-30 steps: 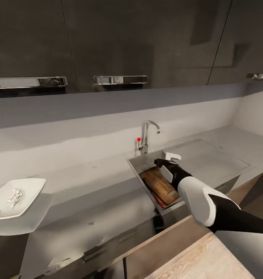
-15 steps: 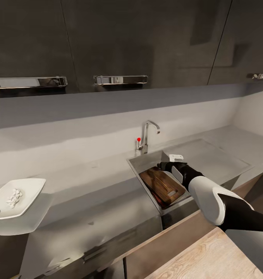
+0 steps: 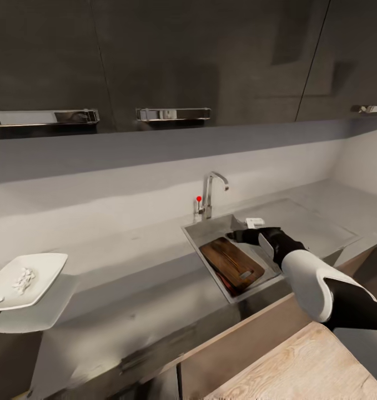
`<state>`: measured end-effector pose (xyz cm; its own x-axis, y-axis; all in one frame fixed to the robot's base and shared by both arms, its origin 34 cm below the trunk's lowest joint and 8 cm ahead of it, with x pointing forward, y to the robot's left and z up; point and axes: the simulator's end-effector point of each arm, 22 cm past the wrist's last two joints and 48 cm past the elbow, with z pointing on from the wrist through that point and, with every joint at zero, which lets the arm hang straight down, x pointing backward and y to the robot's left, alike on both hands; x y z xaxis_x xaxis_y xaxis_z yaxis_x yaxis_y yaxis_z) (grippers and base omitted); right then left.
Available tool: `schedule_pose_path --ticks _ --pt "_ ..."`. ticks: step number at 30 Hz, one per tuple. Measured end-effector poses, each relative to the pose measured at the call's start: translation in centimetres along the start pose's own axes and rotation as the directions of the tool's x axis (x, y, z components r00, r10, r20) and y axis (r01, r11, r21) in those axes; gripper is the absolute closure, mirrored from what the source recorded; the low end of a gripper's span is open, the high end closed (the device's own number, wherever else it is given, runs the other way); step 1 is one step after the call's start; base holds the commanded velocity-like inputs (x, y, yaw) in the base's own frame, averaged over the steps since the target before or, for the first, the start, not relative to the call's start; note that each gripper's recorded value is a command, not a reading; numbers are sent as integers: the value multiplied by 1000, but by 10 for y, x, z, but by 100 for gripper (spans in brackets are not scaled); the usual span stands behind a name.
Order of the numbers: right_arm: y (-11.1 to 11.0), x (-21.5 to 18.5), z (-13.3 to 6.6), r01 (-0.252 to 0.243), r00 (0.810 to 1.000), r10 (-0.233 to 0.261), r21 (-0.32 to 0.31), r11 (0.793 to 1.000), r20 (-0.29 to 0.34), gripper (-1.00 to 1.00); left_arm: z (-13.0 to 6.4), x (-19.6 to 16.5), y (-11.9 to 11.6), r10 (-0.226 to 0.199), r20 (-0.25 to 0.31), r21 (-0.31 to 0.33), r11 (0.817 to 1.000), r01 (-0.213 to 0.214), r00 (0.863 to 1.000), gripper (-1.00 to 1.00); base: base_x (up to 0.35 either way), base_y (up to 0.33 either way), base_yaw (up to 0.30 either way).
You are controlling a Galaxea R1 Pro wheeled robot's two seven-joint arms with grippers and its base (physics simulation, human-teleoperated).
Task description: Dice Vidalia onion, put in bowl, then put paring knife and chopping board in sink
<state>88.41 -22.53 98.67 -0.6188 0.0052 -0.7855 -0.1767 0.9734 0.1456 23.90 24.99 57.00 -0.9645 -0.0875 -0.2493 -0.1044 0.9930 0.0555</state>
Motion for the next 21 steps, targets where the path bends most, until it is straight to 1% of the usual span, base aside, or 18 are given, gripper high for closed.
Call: schedule_pose_path --ticks 1,2,4,11,15,16,17,18,20,21 --pt "-2 -2 -4 -2 1000 2 -46 999 1 -100 0 0 0 0 -1 0 1000 0 1000 -100 -304 0 0" --pt "-3 -4 -7 -3 1000 3 -69 998 3 -100 0 0 0 -1 -1 0 1000 1 1000 -100 -317 0 0" --pt "-5 -7 -11 -2 1000 3 -95 995 7 -100 0 0 0 -1 -1 0 1000 1 1000 -100 -329 0 0" --pt "-6 -8 -13 -2 1000 3 -109 994 10 -100 0 0 0 0 -1 0 1000 0 1000 -100 -336 0 0" --pt "-7 -16 -15 5 1000 -2 -108 994 27 -100 0 0 0 -1 -1 0 1000 1 1000 -100 -338 0 0" --pt "-5 -25 -18 15 999 -10 -121 993 47 -100 0 0 0 -1 -1 0 1000 1 1000 -100 -338 0 0" --pt "-4 -28 -19 20 998 -13 -127 992 54 -100 0 0 0 -1 -1 0 1000 1 1000 -100 -338 0 0" --pt "-1 -39 -24 32 997 -21 -150 988 77 -100 0 0 0 -1 -2 0 1000 1 1000 -100 -338 0 0" --pt "-3 -59 -37 61 991 -38 -189 980 125 -100 0 0 0 0 -1 0 1000 0 1000 -100 -338 0 0" --pt "-4 -63 -40 67 990 -41 -196 978 133 -100 0 0 0 0 -1 0 1000 0 1000 -100 -338 0 0"
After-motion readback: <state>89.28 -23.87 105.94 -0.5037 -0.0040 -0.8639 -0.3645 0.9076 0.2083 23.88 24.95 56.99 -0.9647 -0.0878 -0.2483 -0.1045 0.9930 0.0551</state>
